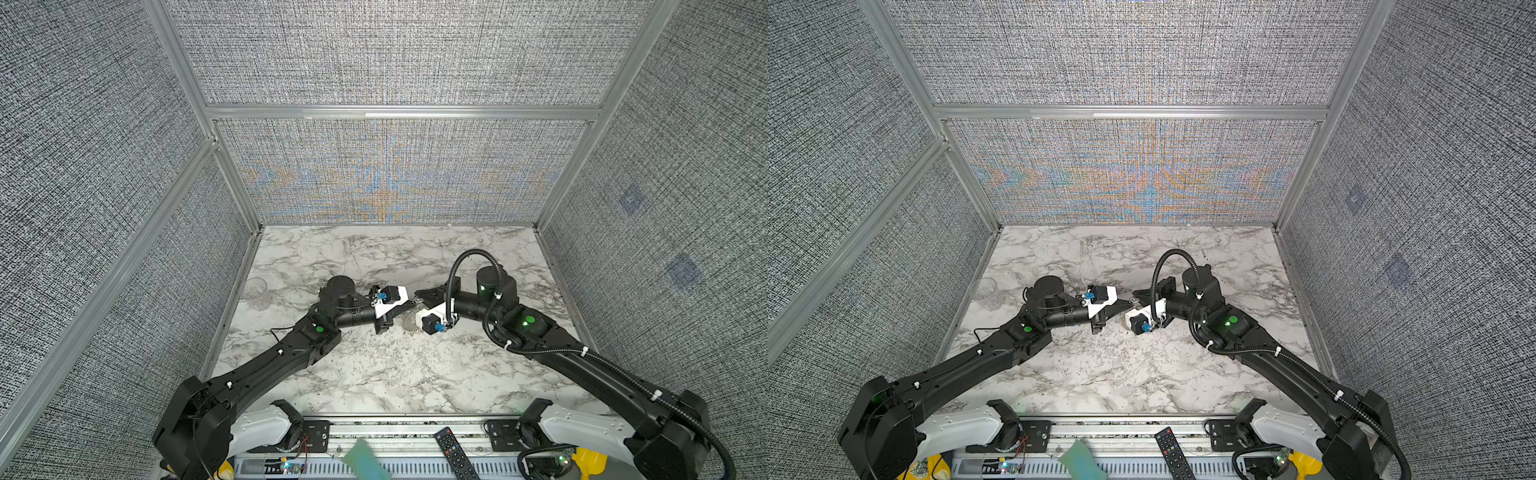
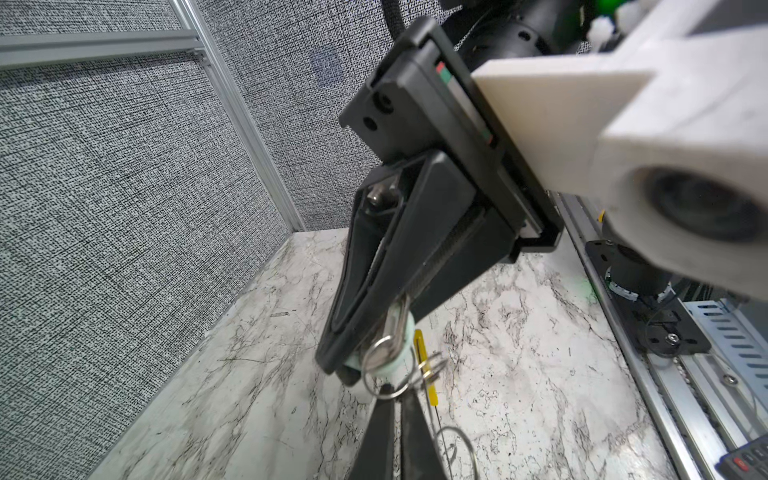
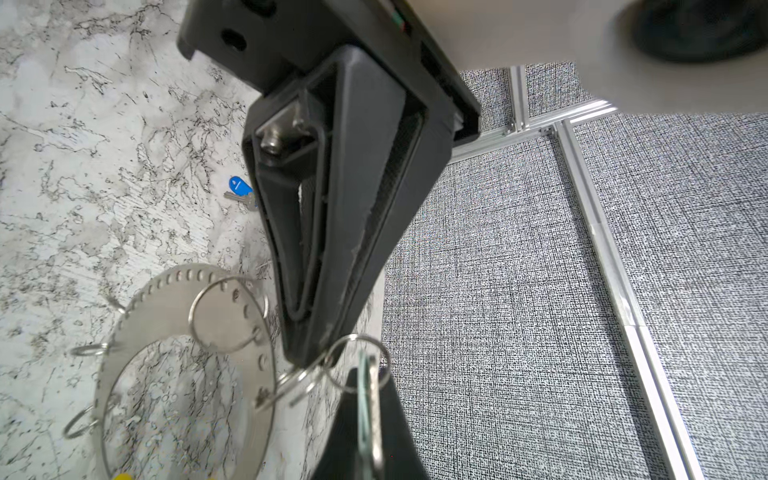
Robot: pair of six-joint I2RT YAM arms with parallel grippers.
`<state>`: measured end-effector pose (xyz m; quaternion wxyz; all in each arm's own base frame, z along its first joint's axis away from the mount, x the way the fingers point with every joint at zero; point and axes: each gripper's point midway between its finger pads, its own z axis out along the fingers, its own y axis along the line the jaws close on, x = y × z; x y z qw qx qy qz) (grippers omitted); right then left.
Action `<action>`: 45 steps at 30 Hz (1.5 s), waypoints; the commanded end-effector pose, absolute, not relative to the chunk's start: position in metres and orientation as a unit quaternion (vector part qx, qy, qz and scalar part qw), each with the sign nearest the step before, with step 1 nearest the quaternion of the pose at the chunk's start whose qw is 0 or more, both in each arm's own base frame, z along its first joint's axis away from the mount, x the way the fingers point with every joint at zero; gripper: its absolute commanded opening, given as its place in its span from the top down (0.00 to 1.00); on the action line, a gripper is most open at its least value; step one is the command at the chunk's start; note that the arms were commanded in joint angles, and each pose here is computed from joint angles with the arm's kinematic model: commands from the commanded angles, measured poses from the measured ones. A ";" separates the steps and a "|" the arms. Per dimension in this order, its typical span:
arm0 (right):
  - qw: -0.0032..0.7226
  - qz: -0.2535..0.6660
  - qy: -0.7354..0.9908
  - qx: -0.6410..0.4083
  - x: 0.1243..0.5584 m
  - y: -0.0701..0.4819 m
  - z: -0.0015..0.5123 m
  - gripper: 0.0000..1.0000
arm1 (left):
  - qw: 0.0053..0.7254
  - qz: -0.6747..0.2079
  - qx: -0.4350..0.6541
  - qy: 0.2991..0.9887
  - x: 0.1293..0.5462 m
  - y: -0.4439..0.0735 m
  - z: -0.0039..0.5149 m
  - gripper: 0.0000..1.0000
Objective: Remove the keys from the keyring
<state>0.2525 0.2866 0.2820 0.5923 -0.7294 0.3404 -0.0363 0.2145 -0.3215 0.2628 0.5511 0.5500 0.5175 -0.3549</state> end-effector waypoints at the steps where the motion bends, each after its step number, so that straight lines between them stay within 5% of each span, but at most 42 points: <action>1: 0.603 -0.038 0.338 -0.721 0.253 0.287 0.289 1.00 | 0.550 -0.360 0.550 0.515 0.213 -0.323 0.265 0.94; 45: 0.598 -0.060 0.402 -0.690 0.272 0.268 0.278 1.00 | 0.541 -0.353 0.522 0.557 0.223 -0.318 0.261 1.00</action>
